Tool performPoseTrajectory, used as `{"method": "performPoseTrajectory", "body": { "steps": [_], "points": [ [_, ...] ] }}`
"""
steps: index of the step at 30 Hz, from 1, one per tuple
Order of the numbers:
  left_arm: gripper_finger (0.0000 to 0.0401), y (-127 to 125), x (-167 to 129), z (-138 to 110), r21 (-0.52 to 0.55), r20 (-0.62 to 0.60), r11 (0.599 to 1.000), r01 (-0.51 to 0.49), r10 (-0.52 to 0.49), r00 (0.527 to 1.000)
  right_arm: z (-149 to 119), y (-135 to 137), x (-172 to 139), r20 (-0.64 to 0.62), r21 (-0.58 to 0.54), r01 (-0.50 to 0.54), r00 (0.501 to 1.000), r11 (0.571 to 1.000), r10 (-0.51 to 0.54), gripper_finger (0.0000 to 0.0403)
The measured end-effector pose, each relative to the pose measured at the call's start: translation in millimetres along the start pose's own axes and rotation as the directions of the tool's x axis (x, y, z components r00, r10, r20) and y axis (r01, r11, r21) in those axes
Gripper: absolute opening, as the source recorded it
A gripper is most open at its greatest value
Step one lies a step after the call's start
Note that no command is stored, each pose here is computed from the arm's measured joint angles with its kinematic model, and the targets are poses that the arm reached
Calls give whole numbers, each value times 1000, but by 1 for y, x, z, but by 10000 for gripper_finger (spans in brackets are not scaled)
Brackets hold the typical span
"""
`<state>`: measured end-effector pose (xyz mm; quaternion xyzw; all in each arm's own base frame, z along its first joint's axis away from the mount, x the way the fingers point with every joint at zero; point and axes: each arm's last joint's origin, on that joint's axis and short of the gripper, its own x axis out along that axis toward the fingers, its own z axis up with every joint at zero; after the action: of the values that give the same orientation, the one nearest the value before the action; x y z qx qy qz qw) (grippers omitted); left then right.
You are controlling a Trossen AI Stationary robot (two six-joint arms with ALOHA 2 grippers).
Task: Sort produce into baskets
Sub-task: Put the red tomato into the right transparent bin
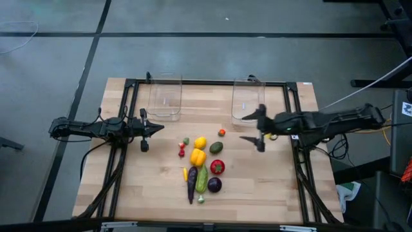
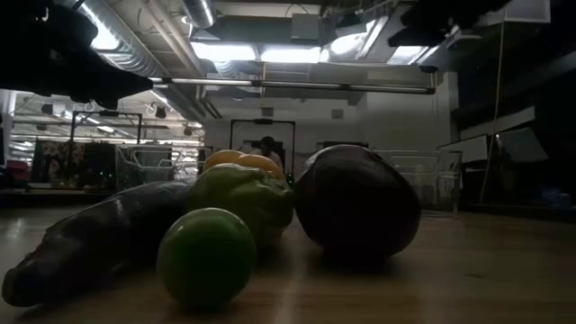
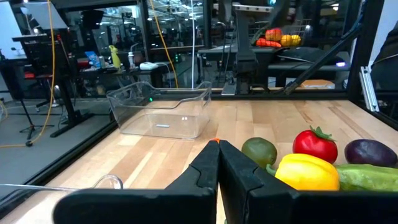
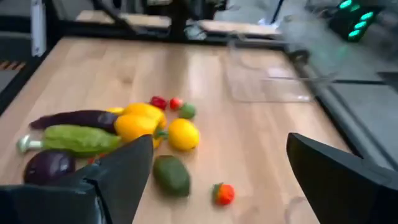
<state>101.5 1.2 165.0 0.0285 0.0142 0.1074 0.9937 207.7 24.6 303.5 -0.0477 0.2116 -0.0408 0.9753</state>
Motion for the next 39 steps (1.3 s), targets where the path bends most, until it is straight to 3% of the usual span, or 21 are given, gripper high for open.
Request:
{"method": "performPoseTrajectory", "body": {
  "steps": [11,17,25,32,39],
  "points": [
    [1,0,0,0,-2,0,1000,0,0,1000,-9,19,61,-265,-22,-159,953,987,147,367],
    [2,0,0,0,-2,0,1000,0,0,1000,-22,28,82,-335,10,-264,908,964,252,367],
    [1,0,0,0,-2,0,1000,0,0,1000,-34,34,101,-378,-3,-317,878,948,293,367],
    [1,0,0,0,-2,0,1000,0,0,1000,-35,42,117,-321,-26,-401,871,916,372,367],
    [1,0,0,0,-53,0,999,0,0,1000,-46,69,129,-331,-95,-466,848,880,413,367]
  ]
}}
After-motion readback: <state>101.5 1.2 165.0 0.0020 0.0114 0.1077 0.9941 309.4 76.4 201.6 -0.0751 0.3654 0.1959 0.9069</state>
